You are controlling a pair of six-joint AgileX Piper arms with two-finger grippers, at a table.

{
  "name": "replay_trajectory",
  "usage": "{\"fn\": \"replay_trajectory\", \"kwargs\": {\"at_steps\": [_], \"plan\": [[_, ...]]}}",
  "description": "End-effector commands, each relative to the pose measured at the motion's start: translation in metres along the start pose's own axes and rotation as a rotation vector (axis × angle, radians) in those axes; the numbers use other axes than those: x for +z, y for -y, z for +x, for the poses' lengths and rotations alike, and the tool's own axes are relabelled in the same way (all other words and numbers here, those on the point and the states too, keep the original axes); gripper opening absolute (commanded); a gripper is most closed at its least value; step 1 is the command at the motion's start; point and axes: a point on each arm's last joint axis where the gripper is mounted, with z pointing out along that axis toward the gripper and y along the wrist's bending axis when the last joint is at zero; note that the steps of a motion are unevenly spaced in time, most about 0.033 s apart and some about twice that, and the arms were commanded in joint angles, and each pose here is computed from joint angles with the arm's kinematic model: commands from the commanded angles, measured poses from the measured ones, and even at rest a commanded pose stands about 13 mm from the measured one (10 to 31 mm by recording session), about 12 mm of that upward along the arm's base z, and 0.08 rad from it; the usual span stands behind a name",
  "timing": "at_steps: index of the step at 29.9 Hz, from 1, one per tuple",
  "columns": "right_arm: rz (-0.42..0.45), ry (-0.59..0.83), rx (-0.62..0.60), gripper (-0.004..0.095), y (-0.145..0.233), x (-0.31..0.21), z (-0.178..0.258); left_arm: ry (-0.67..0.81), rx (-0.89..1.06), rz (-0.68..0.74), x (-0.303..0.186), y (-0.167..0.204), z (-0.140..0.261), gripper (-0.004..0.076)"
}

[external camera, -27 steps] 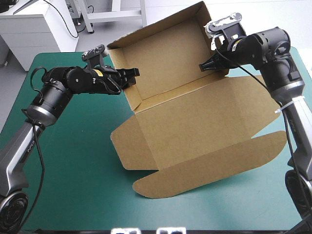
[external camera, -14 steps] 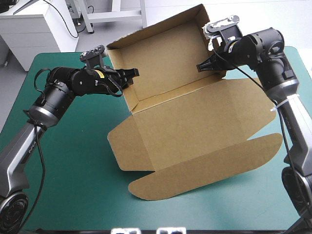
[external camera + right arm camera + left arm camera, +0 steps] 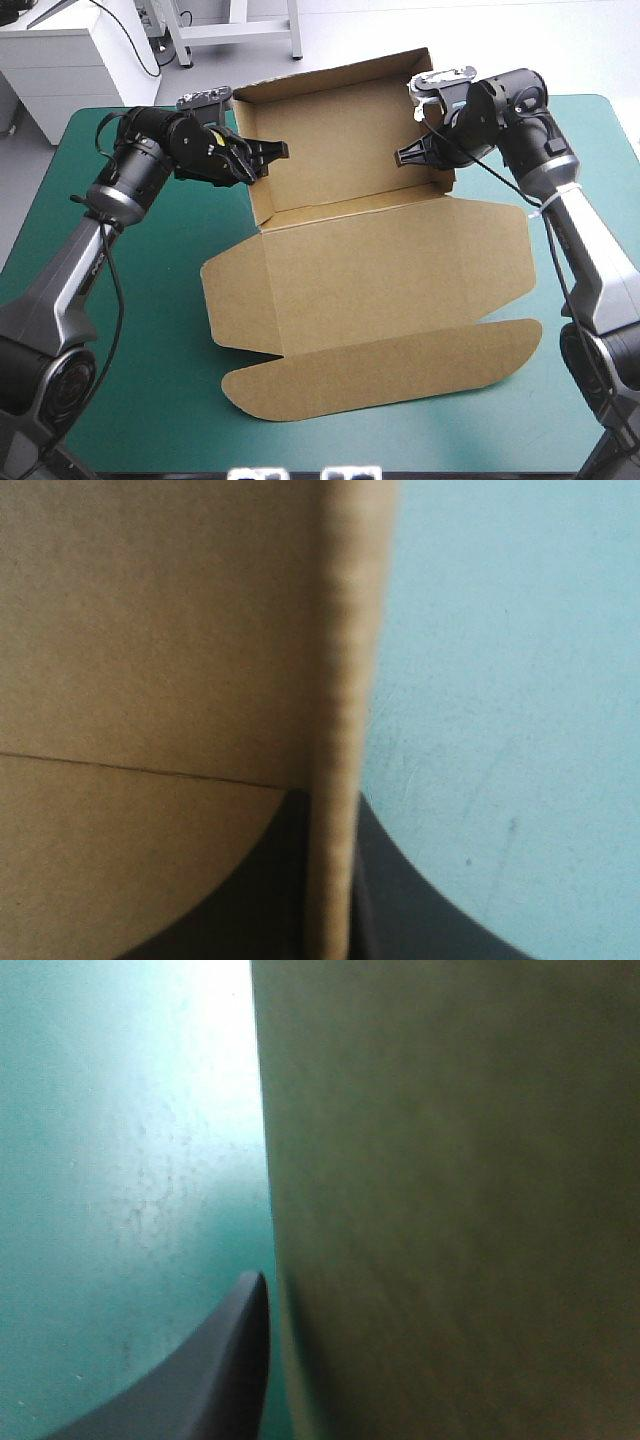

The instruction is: Fold the box

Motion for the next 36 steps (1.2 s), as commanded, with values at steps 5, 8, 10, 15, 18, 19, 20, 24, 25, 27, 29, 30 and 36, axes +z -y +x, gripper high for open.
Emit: {"fn": "replay_trajectory", "kwargs": {"at_steps": [5, 8, 10, 15, 18, 19, 20, 24, 25, 27, 29, 30, 36], "plan": [[0.001, -0.042, 0.041, 0.0000, 0.012, 0.001, 0.012, -0.012, 0.077, -0.022, 0.002, 0.008, -0.021, -0.0008], [-0.018, -0.093, 0.085, -0.0001, 0.022, 0.014, 0.021, -0.049, 0.076, -0.040, 0.015, 0.006, -0.020, -0.0008], [-0.025, -0.120, 0.102, -0.0001, 0.028, 0.022, 0.027, -0.091, 0.073, -0.055, 0.027, 0.003, -0.018, -0.0008], [-0.023, -0.185, 0.102, 0.0000, 0.031, 0.041, 0.041, -0.178, 0.073, -0.083, 0.057, -0.002, -0.012, -0.0008], [-0.026, -0.188, 0.102, 0.0000, 0.031, 0.048, 0.045, -0.215, 0.098, -0.091, 0.068, -0.004, -0.009, -0.0008], [-0.032, -0.185, 0.106, 0.0000, 0.030, 0.049, 0.045, -0.231, 0.097, -0.096, 0.072, -0.005, -0.008, -0.0008], [-0.038, -0.185, 0.109, 0.0000, 0.030, 0.050, 0.046, -0.247, 0.096, -0.102, 0.075, -0.006, -0.007, -0.0008], [-0.039, -0.203, 0.110, 0.0000, 0.030, 0.059, 0.048, -0.289, 0.093, -0.116, 0.086, -0.009, -0.003, -0.0008], [-0.039, -0.210, 0.110, -0.0001, 0.030, 0.062, 0.049, -0.298, 0.092, -0.119, 0.088, -0.010, -0.002, -0.0008], [-0.041, -0.230, 0.112, 0.0000, 0.030, 0.070, 0.050, -0.313, 0.095, -0.122, 0.092, -0.009, 0.000, -0.0008], [-0.044, -0.248, 0.114, -0.0001, 0.029, 0.078, 0.051, -0.319, 0.100, -0.126, 0.097, -0.009, 0.001, -0.0008], [-0.047, -0.259, 0.116, 0.0000, 0.029, 0.083, 0.051, -0.319, 0.100, -0.127, 0.098, -0.010, 0.001, -0.0008], [-0.069, -0.292, 0.154, 0.0000, 0.027, 0.103, 0.054, -0.366, 0.095, -0.140, 0.112, -0.013, 0.006, -0.0008]]}}
